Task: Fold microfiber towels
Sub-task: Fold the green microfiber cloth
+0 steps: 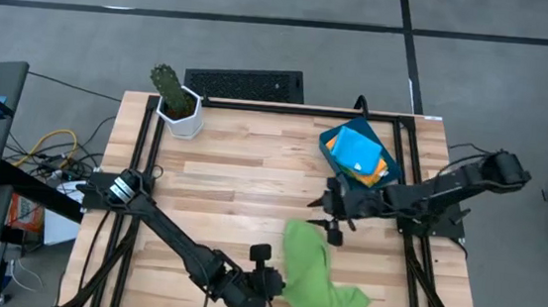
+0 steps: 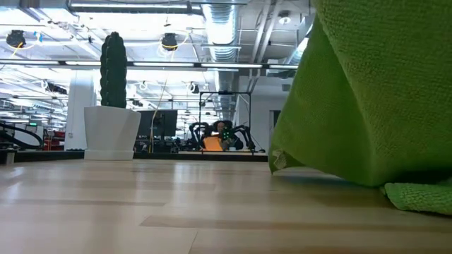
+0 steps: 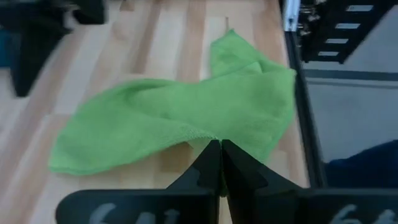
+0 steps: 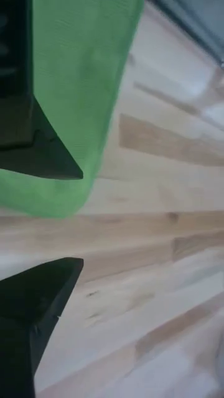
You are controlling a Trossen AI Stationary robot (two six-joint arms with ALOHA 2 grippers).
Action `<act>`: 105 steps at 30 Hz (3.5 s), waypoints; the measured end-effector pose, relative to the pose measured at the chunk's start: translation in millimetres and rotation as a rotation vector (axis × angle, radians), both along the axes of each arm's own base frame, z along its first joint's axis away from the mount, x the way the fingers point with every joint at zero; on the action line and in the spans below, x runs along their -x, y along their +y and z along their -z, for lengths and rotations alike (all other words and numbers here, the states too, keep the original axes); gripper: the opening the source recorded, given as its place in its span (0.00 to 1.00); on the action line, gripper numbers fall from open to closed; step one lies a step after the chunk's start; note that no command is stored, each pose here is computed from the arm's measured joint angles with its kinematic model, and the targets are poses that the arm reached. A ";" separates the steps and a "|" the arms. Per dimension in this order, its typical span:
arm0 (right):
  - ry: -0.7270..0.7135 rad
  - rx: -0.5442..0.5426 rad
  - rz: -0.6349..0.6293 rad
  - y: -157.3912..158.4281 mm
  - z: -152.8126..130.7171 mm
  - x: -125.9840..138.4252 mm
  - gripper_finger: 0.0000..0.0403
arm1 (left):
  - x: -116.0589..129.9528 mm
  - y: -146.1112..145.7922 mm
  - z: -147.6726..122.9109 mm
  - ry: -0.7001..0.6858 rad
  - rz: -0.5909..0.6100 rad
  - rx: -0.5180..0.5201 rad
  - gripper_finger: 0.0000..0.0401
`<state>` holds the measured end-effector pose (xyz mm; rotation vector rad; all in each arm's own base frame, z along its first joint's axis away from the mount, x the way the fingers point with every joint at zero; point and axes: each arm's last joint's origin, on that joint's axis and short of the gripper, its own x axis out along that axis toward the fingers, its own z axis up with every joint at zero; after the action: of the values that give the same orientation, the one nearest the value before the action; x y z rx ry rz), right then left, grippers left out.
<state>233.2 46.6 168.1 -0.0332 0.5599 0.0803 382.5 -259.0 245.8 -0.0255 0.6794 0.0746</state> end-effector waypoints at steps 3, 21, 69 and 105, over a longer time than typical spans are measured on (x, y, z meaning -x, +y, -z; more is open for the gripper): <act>0.019 0.008 -0.028 -6.6 8.4 -17.1 0.59 | 4.1 -7.5 4.5 0.030 0.028 0.036 0.00; 0.141 -0.059 -0.303 0.6 47.9 -128.9 0.55 | 23.0 -31.2 29.2 0.164 0.056 0.121 0.00; -0.210 0.525 0.479 -47.2 -180.3 -29.0 0.03 | 97.7 159.9 -125.0 0.263 -0.458 -0.785 0.00; -0.287 0.576 0.569 -111.4 -189.8 -31.3 0.03 | 132.6 308.4 -182.1 0.408 -0.781 -0.842 0.00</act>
<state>264.6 -64.8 357.9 -0.4367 0.2734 -0.6343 249.9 49.3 428.0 0.5500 0.9675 1.1352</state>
